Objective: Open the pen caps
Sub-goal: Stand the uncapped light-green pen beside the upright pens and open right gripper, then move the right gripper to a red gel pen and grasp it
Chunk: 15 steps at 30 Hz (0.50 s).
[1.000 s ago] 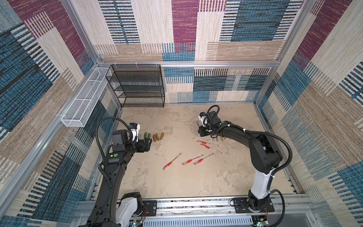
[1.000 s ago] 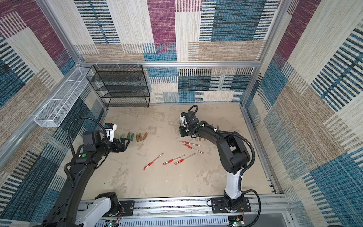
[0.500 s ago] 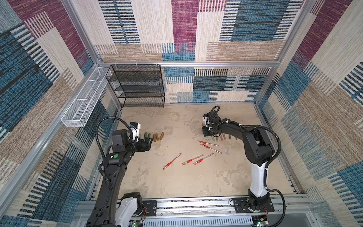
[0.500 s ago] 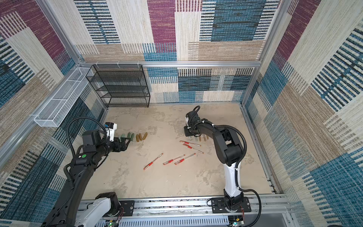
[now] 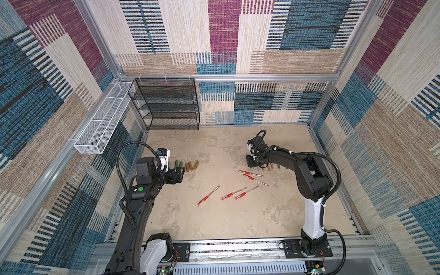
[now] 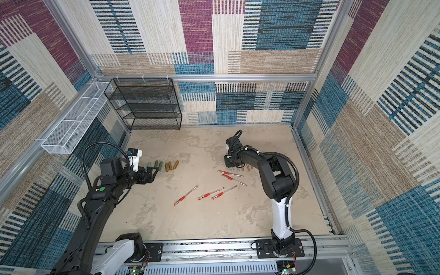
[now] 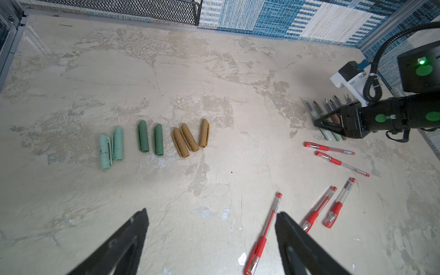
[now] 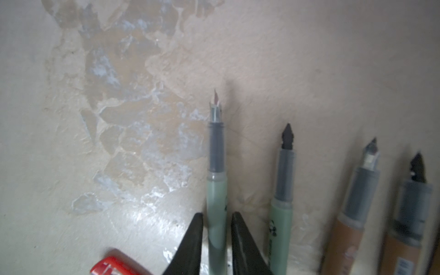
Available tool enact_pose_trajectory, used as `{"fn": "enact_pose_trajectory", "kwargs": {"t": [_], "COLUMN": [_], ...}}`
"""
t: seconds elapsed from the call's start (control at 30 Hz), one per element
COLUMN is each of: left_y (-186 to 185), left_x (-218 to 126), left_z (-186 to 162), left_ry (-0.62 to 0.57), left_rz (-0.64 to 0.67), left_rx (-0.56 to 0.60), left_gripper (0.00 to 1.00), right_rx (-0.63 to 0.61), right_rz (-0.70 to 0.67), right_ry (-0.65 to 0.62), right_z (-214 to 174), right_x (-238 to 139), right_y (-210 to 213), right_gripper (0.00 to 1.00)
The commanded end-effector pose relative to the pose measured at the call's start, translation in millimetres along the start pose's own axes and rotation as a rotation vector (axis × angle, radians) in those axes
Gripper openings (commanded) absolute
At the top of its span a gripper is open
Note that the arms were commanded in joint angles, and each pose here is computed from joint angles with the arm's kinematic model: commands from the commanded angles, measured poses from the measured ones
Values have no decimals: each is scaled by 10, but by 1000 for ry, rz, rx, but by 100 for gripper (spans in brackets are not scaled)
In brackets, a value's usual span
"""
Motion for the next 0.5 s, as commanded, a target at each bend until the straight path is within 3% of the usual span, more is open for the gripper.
{"fn": "enact_pose_trajectory", "kwargs": {"t": [0.0,0.2,0.47], "left_y": [13,8,30], "left_x": [-8,-10,23], "left_z": [33,25,34], "left_ry": [-16,-22,-11], "left_rz": [2,0,1], "left_rx": [-1,3,-15], "left_gripper": [87,87,87], "right_rx": [0,-18,-125], "right_rz": [3,71,102], "right_ry": [-28,-67,-15], "right_z": [72,56,-309], "right_x": [-157,-483,-651], "right_y": [22,76,-5], "right_gripper": [27,30,41]}}
Point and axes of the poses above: each gripper's point midway between its finger pads, its own x axis out along the fingers, its own y axis along the line the jaws close on, z = x × y, the point moved 9 cm from there along -x, back along the fingers, and after that the axes turned 10 degrees about x, right-handed, at the moved point
